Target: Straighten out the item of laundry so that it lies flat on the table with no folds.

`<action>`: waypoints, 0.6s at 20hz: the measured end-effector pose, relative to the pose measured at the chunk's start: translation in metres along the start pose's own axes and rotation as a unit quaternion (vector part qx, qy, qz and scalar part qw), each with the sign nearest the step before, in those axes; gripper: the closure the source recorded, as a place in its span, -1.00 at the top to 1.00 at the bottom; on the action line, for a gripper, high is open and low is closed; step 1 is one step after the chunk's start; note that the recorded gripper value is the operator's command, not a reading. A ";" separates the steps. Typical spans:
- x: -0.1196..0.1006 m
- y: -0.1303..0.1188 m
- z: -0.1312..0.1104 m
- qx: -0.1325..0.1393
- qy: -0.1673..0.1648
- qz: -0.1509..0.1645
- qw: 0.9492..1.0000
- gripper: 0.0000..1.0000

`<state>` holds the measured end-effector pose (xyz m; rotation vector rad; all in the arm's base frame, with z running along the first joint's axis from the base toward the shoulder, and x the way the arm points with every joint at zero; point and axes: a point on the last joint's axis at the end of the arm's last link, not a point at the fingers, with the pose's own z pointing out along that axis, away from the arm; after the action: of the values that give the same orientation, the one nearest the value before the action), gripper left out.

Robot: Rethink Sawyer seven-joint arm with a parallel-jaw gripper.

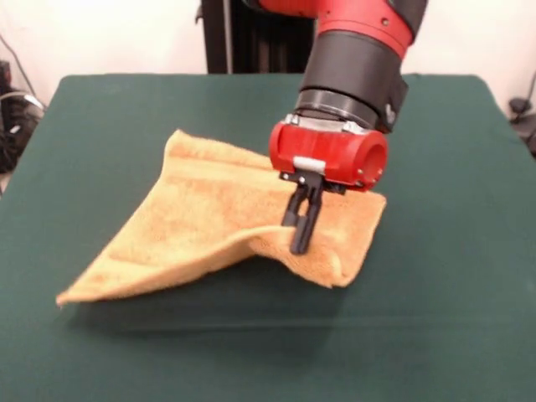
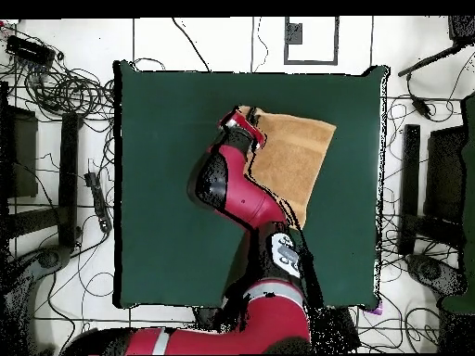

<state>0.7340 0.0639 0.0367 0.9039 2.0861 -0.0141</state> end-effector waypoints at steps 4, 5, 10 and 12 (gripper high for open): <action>-0.005 0.017 0.007 -0.010 0.013 0.010 1.000 -1.00; -0.005 0.020 0.008 -0.010 0.014 0.011 1.000 -1.00; 0.003 0.026 0.011 -0.005 0.013 0.006 1.000 -1.00; 0.008 0.025 0.011 -0.001 0.012 -0.002 1.000 -1.00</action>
<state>0.7533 0.0836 0.0311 0.9019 2.1092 -0.0033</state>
